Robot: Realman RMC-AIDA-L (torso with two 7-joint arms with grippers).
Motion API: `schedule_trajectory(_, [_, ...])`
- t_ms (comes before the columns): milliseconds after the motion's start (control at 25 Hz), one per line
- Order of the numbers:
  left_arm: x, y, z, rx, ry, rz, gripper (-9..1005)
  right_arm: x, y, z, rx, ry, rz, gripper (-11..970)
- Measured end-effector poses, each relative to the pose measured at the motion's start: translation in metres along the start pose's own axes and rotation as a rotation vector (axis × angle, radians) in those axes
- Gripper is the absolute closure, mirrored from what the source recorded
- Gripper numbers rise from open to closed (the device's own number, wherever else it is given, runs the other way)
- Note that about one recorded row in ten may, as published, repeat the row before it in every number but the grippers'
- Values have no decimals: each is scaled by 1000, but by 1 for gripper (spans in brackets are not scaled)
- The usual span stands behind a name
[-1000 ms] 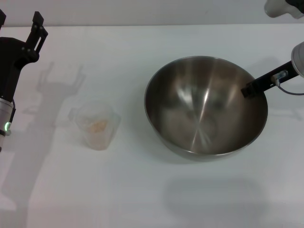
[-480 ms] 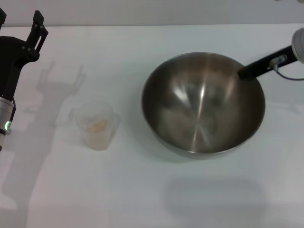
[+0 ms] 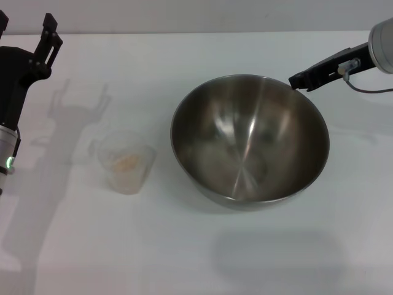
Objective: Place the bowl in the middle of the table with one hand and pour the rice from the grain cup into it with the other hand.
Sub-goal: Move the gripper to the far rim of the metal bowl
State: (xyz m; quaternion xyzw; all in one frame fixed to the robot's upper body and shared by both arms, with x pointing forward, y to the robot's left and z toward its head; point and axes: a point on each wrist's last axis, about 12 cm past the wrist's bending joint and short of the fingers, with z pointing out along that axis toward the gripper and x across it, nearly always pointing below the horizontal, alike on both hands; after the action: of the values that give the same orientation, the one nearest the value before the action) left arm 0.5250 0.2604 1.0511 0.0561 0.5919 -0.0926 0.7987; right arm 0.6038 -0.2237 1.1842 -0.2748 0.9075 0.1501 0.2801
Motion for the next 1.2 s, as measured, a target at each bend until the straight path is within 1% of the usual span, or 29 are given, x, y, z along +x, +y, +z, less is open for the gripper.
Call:
schedule_trajectory(240, [0, 1, -1, -1, 1, 1, 186, -2, 0, 0, 16, 12, 0, 909])
schedule_trajectory(480, [0, 1, 0, 1, 1, 2, 186, -5, -3, -3, 53, 18, 3, 848])
schedule_trajectory(640, [0, 1, -1, -1, 2, 1, 187, -8, -1, -5, 77, 41, -19, 808])
schedule_trajectory(760, [0, 1, -1, -1, 2, 1, 188, -7, 0, -3, 89, 63, -28, 668])
schedule_trajectory(840, [0, 1, -1, -2, 3, 1, 188, -5, 2, 2, 85, 88, -33, 574])
schedule_trajectory(1200, [1, 1, -2, -4, 4, 1, 189, 1, 2, 17, 57, 135, -14, 536])
